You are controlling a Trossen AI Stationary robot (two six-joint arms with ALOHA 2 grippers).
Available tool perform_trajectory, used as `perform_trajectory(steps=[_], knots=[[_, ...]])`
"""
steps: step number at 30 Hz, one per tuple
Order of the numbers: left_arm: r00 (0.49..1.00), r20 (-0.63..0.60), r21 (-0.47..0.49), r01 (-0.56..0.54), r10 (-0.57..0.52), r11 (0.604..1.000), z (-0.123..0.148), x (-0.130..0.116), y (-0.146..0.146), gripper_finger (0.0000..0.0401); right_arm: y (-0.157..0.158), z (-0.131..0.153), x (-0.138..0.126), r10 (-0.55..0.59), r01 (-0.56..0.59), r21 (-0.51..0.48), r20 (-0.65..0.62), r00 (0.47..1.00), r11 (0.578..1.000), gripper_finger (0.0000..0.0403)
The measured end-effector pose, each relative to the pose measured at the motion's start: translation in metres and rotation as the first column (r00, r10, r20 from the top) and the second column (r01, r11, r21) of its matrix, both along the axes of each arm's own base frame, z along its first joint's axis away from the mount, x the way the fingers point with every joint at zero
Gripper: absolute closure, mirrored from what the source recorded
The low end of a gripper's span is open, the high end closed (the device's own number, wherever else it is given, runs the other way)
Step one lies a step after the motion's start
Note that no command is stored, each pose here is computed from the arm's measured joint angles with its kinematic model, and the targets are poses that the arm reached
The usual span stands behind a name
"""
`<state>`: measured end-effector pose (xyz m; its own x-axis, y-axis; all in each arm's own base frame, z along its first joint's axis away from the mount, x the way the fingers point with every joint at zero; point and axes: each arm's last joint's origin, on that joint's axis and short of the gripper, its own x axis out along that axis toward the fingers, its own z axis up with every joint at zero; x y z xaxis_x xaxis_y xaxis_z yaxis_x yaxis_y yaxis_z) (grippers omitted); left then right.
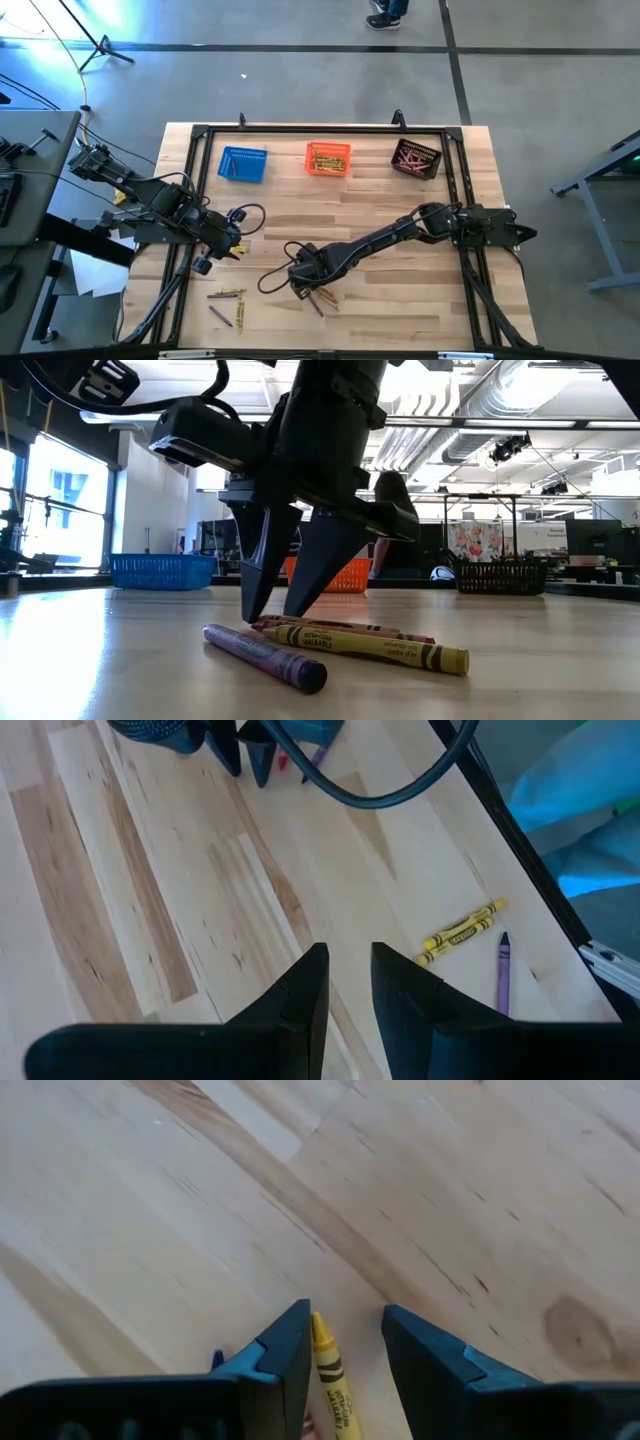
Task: Sort crayons
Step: Put the yellow crayon into the orange bin
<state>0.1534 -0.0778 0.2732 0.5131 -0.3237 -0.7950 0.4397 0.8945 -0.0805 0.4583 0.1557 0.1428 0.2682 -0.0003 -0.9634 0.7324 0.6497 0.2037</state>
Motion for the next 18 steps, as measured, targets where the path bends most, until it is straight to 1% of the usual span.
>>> perform_trajectory(steps=[4, 7, 12, 18], knots=[[1.0, -0.007, 0.004, 0.0, 0.0, 1.0, 0.0, -0.001, 0.0, 0.0337, 0.003, 0.0, -0.003, 0.014, -0.013, 0.017, -0.022, 1.0, 1.0, 0.0285], [1.0, -0.009, 0.005, 0.0, 0.0, 1.0, -0.001, -0.001, 0.0, 0.0337, 0.008, -0.001, -0.008, 0.026, -0.025, 0.009, -0.056, 0.998, 1.0, 0.0285], [1.0, -0.01, 0.006, 0.001, -0.001, 1.0, -0.001, -0.001, 0.0, 0.0337, 0.014, -0.002, -0.016, 0.041, -0.037, 0.031, -0.12, 0.992, 0.999, 0.0285], [1.0, -0.02, 0.011, 0.001, -0.001, 1.0, -0.001, -0.002, 0.001, 0.0337, 0.021, -0.002, -0.02, 0.054, -0.04, 0.09, -0.155, 0.986, 0.995, 0.0285]])
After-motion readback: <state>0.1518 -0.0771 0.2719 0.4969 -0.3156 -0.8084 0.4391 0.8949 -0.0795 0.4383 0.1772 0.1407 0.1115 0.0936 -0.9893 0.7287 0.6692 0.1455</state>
